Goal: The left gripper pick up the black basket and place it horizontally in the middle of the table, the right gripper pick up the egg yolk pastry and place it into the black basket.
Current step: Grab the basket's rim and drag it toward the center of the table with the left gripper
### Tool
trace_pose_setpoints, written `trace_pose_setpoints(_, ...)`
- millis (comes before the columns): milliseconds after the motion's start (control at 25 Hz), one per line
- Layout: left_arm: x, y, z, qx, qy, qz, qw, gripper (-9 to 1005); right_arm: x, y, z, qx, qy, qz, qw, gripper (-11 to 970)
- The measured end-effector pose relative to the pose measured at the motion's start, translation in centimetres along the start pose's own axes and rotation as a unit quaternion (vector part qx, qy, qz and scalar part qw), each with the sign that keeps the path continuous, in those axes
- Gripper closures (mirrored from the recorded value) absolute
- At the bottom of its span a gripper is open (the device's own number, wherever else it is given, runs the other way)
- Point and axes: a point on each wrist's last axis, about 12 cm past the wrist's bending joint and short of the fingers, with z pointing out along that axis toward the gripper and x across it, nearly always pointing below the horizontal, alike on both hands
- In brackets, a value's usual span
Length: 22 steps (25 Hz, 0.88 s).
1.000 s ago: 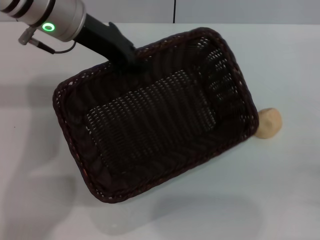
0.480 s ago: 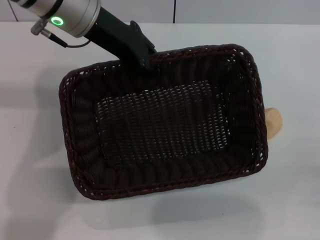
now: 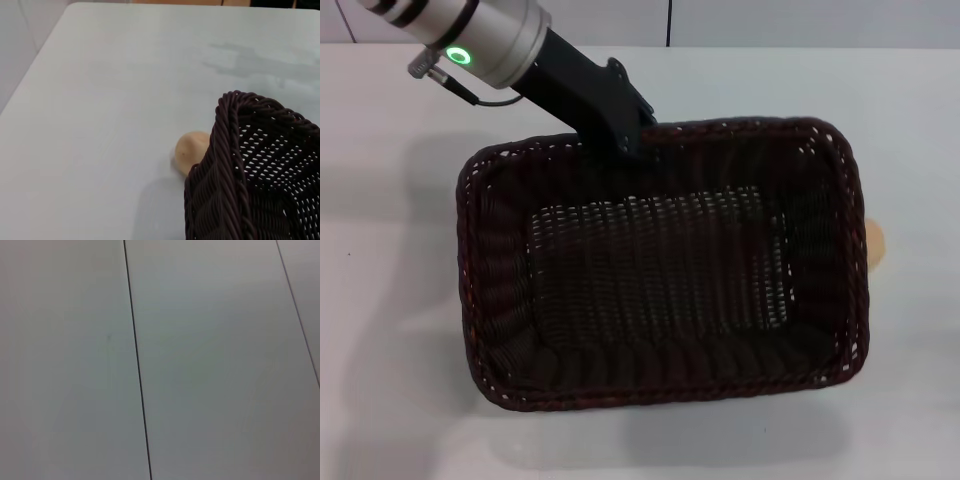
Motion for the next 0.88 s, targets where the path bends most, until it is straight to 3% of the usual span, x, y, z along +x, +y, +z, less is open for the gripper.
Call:
trace_pose_setpoints(440, -0.6, 0.1, 1.5, -0.011, 0.019, 0.02, 1.0, 819, 0.0, 0.1, 0.1, -0.002, -0.001, 0.0, 1.0, 203)
trace_pose_setpoints(560, -0.1, 0.6, 2.5, -0.05, 0.032, 0.031, 0.998, 820, 0.0, 0.0, 0.1, -0.002, 0.0, -0.001, 1.0, 203)
trace_pose_setpoints(760, 0.0, 1.0, 2.8, -0.065, 0.029, 0.027, 0.997, 821, 0.0, 0.0, 0.0, -0.001, 0.0, -0.002, 1.0, 203)
trace_pose_setpoints(880, -0.1, 1.0, 2.9, -0.067, 0.03, 0.036, 0.997, 751, 0.0, -0.1, 0.0, -0.001, 0.001, -0.003, 1.0, 203)
